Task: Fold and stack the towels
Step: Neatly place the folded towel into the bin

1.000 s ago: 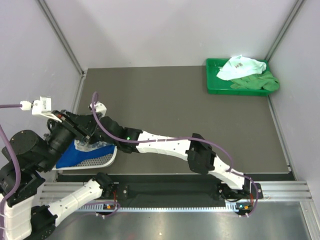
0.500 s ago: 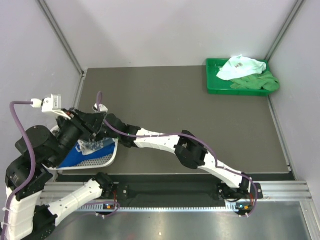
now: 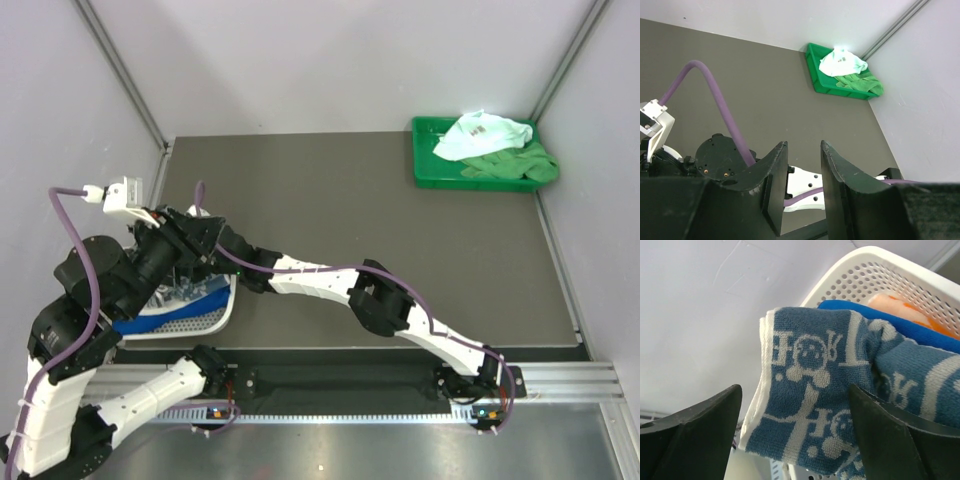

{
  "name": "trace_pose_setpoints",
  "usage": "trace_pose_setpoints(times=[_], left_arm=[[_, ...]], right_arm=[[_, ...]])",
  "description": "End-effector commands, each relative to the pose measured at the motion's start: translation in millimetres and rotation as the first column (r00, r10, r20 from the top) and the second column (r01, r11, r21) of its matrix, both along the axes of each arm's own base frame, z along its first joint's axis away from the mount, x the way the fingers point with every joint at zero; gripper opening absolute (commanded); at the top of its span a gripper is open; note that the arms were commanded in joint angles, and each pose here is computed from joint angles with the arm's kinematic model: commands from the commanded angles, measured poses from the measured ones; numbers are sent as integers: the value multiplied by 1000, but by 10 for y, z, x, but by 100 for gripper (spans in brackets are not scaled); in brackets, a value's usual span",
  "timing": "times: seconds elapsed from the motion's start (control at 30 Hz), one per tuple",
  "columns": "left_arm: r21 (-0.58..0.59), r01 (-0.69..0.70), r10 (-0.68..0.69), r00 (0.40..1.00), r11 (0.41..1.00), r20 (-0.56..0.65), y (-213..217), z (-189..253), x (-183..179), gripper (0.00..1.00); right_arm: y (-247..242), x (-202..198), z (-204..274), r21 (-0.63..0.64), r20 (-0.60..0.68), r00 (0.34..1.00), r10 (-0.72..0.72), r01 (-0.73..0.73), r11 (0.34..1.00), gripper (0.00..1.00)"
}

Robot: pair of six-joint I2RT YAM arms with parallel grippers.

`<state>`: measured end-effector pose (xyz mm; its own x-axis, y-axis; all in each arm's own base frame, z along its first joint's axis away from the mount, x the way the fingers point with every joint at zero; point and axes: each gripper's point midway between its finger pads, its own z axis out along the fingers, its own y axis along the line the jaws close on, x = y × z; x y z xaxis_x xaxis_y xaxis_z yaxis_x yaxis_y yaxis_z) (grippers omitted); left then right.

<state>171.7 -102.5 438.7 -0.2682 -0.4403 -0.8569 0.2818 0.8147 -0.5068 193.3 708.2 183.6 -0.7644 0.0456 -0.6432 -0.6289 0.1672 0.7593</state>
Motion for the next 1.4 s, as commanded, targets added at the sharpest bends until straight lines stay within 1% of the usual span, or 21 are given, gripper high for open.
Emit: trace_pose_setpoints(times=[0.0,0.33,0.5,0.7,0.73,0.8,0.83,0.87,0.9,0.93,0.97,1.0,1.03,1.07,1.1,1.13,1.17,1.23,1.3,1.33,1.37], left_arm=[[-16,-9,10,999,1000,52,-1,156,41,38],[-14,-12,13,999,1000,52,12,167,36,38],[-14,-17,18,998,1000,54,15,176,44,38],[-23,-20,21,997,1000,69,1,263,70,38],[-29,-18,20,997,999,76,-3,301,71,38],[-46,-8,12,996,999,93,-34,371,82,38],[-51,3,2,995,999,101,-47,416,70,38],[-57,9,-3,995,998,104,-79,440,90,39],[-60,17,-11,994,998,106,-104,456,97,38],[-63,23,-16,994,998,107,-124,464,104,38],[-63,25,-18,994,998,105,-149,459,127,38],[-65,23,-16,994,998,107,-163,465,148,38],[-60,26,-20,995,998,101,-191,431,173,38],[-58,26,-20,995,998,96,-217,407,202,38],[-58,30,-25,995,998,97,-240,399,217,39],[-47,28,-24,996,999,80,-270,316,255,39],[-38,23,-20,997,999,69,-292,265,293,39],[-17,16,-15,999,1000,40,-350,83,377,39],[11,13,-13,1000,1000,0,-410,-160,452,38],[10,14,-14,1000,1000,-4,-441,-213,482,39],[14,15,-15,1000,1000,-16,-474,-286,515,39]], right_arm=[[-9,-41,724,174,24,999,33,-37,984,87],[-8,-248,902,264,-7,990,141,-134,955,93],[-3,-244,827,247,-7,990,140,-134,960,93],[-194,-46,915,191,76,997,33,-47,980,93],[-304,-7,1170,220,110,994,5,-29,975,92],[-488,105,1038,194,121,992,-42,18,981,93],[-662,161,1346,229,159,983,-97,59,972,93],[-793,261,1155,182,164,979,-124,93,979,93],[-892,311,1165,168,177,972,-156,126,978,93],[-1092,334,1482,203,219,956,-193,149,968,93],[-1261,429,1268,153,214,951,-223,193,969,94],[-1405,486,1352,176,219,941,-257,221,959,95],[-1649,501,1646,225,226,927,-299,249,942,96],[-1851,614,1403,178,216,920,-326,291,940,96],[-1999,655,1401,171,219,911,-349,316,933,96],[-2253,662,1612,191,234,889,-393,355,915,98],[-2463,737,1373,133,239,877,-416,395,909,98],[-2951,789,1517,126,266,812,-520,505,854,100],[-3392,872,1208,44,288,747,-599,614,788,100],[-3672,809,1404,83,295,709,-641,649,756,100],[-3897,798,1087,3,307,690,-656,689,725,100]])
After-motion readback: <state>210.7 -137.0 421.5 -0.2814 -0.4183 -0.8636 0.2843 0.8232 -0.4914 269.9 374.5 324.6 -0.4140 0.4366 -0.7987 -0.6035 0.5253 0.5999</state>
